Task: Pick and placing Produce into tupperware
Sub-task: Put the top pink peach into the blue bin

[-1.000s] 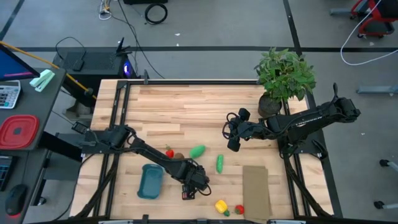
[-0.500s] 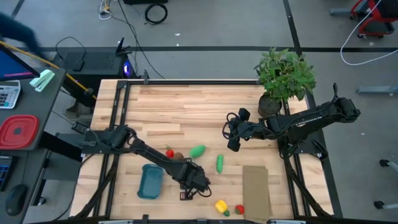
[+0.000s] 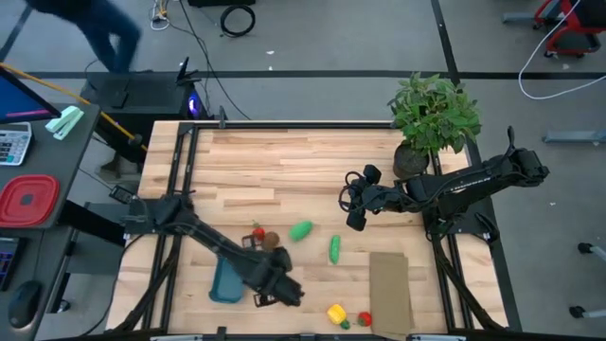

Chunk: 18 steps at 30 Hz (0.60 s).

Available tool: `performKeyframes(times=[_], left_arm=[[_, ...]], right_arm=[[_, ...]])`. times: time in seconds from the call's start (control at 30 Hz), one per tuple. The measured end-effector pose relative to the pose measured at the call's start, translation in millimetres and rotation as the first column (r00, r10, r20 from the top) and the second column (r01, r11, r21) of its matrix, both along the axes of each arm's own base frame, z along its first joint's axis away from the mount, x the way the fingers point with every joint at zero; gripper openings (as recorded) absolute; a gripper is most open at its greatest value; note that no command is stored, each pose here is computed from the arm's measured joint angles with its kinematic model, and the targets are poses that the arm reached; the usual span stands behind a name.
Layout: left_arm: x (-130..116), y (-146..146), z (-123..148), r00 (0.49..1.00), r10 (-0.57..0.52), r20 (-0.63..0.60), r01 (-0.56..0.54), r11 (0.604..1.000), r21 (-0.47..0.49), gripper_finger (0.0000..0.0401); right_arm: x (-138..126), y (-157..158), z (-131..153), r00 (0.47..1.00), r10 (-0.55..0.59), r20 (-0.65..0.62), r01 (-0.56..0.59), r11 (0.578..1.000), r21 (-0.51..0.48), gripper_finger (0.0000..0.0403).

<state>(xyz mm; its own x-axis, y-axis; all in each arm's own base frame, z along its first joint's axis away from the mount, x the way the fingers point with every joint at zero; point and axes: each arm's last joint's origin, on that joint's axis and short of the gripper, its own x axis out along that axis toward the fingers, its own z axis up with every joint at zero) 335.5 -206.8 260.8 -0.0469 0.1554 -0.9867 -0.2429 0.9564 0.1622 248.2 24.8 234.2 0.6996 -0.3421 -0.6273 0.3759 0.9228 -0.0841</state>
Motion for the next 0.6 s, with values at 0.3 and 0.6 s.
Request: performKeyframes(times=[0.3,0.6], left_arm=[[-57.7,-18.5,15.8,0.979,0.193,0.06,-0.195,0.98,0.042,0.008],[-112.5,-7.8,-8.8,0.922,0.379,0.075,-0.383,0.923,0.047,0.009]], right_arm=[[-0.5,0.6,-0.6,1.0,-0.009,0.0,0.009,1.0,0.014,0.0231],[-0.4,0.7,-0.5,1.0,-0.008,0.0,0.008,1.0,0.016,0.0231]])
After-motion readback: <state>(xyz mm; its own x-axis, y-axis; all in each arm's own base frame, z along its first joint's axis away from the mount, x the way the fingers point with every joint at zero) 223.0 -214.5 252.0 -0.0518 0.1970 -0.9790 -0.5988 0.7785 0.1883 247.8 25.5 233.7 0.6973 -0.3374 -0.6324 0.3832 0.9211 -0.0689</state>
